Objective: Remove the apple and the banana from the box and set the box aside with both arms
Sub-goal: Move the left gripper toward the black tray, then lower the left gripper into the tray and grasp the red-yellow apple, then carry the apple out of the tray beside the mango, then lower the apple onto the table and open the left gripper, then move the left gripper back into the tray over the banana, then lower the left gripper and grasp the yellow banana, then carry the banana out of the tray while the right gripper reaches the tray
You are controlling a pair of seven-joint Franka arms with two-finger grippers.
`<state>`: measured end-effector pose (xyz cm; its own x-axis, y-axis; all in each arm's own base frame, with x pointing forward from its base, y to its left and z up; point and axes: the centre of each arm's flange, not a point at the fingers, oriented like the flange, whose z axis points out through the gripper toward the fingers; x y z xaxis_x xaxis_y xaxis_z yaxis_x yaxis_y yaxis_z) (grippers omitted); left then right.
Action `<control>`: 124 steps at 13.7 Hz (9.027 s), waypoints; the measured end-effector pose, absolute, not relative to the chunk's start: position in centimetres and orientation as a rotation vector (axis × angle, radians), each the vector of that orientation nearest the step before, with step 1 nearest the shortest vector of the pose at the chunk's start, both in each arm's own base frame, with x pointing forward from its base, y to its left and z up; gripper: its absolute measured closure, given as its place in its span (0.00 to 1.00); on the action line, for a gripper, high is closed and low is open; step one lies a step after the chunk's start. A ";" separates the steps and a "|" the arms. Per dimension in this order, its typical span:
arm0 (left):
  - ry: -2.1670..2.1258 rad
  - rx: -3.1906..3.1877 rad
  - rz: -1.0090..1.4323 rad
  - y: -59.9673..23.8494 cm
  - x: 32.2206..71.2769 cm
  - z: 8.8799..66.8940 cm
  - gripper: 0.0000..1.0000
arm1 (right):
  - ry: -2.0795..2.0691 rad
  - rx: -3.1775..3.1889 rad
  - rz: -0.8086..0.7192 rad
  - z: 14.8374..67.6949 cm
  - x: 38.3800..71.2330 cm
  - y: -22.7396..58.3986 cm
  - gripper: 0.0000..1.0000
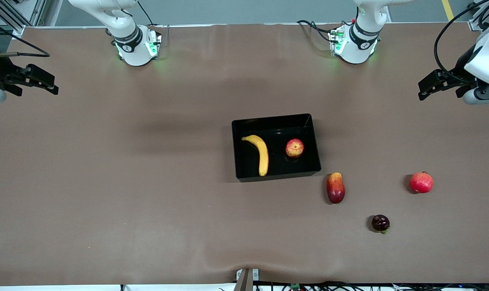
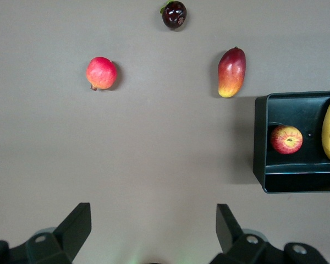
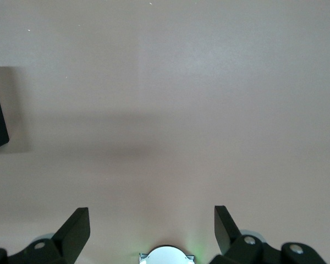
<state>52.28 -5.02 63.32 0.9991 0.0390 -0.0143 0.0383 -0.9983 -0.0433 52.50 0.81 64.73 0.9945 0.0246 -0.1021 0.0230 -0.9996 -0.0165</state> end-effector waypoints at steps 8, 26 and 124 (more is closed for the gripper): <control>-0.073 -3.103 0.086 -5.9 53.4 61.3 0.00 | -0.037 -3.122 0.163 64.7 52.5 0.8 0.00; -0.809 -3.004 0.127 -34.5 52.9 33.1 0.00 | -0.036 -3.122 0.165 64.7 52.5 0.8 0.00; -0.712 -3.085 -0.066 -47.4 56.5 26.7 0.61 | -0.035 -3.121 0.181 64.2 52.7 0.8 0.00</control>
